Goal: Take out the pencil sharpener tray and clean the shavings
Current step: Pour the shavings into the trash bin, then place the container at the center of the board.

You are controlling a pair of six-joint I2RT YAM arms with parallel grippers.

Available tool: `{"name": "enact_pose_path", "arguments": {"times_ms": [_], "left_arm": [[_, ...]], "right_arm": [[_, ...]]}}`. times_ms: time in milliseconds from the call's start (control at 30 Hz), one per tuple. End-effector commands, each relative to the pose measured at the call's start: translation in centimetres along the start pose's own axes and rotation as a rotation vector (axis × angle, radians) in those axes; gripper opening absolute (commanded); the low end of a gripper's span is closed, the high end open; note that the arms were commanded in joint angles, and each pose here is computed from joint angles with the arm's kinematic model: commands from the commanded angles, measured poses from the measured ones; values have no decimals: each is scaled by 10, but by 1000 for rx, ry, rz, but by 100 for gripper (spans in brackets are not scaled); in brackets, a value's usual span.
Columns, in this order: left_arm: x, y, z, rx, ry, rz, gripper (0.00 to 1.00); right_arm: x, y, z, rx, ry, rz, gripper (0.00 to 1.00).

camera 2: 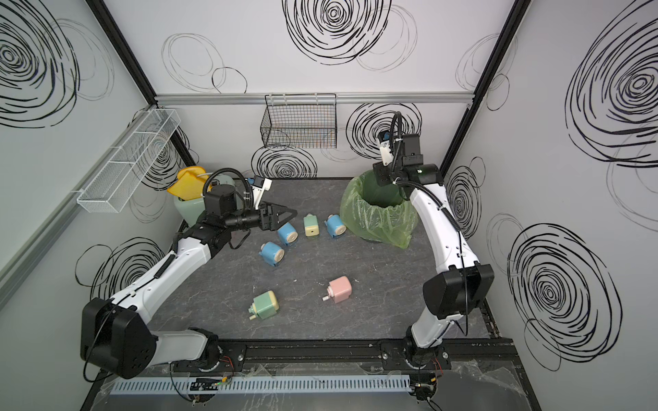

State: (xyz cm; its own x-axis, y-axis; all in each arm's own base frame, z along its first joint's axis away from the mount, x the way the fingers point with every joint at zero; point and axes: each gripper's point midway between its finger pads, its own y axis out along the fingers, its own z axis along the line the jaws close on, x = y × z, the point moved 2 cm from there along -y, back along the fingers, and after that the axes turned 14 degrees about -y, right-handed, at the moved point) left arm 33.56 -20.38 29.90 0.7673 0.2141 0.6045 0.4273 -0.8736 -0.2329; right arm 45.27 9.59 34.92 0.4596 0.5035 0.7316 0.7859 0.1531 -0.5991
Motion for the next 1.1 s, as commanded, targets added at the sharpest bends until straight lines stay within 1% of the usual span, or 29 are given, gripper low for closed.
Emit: {"name": "enact_pose_path", "arguments": {"times_ms": [0, 133, 233, 467, 533, 600, 667, 733, 767, 800, 833, 900, 933, 967, 1000, 1033, 1067], "left_arm": [[2, -1, 2, 1, 30, -13, 97], [1, -1, 3, -2, 27, -13, 97], [1, 0, 5, -3, 24, -14, 97], [-1, -1, 7, 2, 19, -12, 97], [0, 0, 8, 2, 19, -13, 97], [-1, 0, 8, 0, 15, -13, 97], [0, 1, 9, -2, 12, -13, 97], [0, 1, 8, -1, 17, -13, 97], [0, 1, 9, 2, 16, -12, 97], [0, 1, 10, 3, 11, -14, 97], [0, 1, 9, 0, 13, -14, 97], [-1, 0, 8, 5, 19, -12, 97], [-1, 0, 9, 8, 19, -15, 97], [0, 0, 9, 6, 17, -16, 97], [0, 0, 8, 0, 15, -14, 97], [1, 0, 7, -2, 17, -12, 97], [1, 0, 6, 1, 22, -11, 97]], "right_arm": [[-25, 0, 12, 7, -34, 175, 41], [-30, 0, 13, -50, -87, 250, 41], [-33, 5, 19, -46, -111, 279, 42], [-59, 21, 27, -56, -161, 400, 44], [-58, 19, 23, -80, -169, 399, 44], [-55, 19, 23, -73, -170, 382, 44], [-50, 14, 22, -110, -185, 383, 43], [-41, 11, 25, -100, -191, 340, 43], [-42, 15, 27, -81, -188, 336, 44], [-45, 16, 27, -92, -191, 361, 43], [-40, 12, 27, -115, -192, 358, 42], [-22, 5, 38, -90, -209, 276, 43], [-24, 9, 40, -76, -213, 280, 44], [-34, 15, 39, -68, -215, 332, 45], [-40, 17, 38, -90, -212, 365, 44], [-37, 14, 40, -99, -206, 354, 42], [-30, 9, 43, -87, -197, 315, 41]]}}
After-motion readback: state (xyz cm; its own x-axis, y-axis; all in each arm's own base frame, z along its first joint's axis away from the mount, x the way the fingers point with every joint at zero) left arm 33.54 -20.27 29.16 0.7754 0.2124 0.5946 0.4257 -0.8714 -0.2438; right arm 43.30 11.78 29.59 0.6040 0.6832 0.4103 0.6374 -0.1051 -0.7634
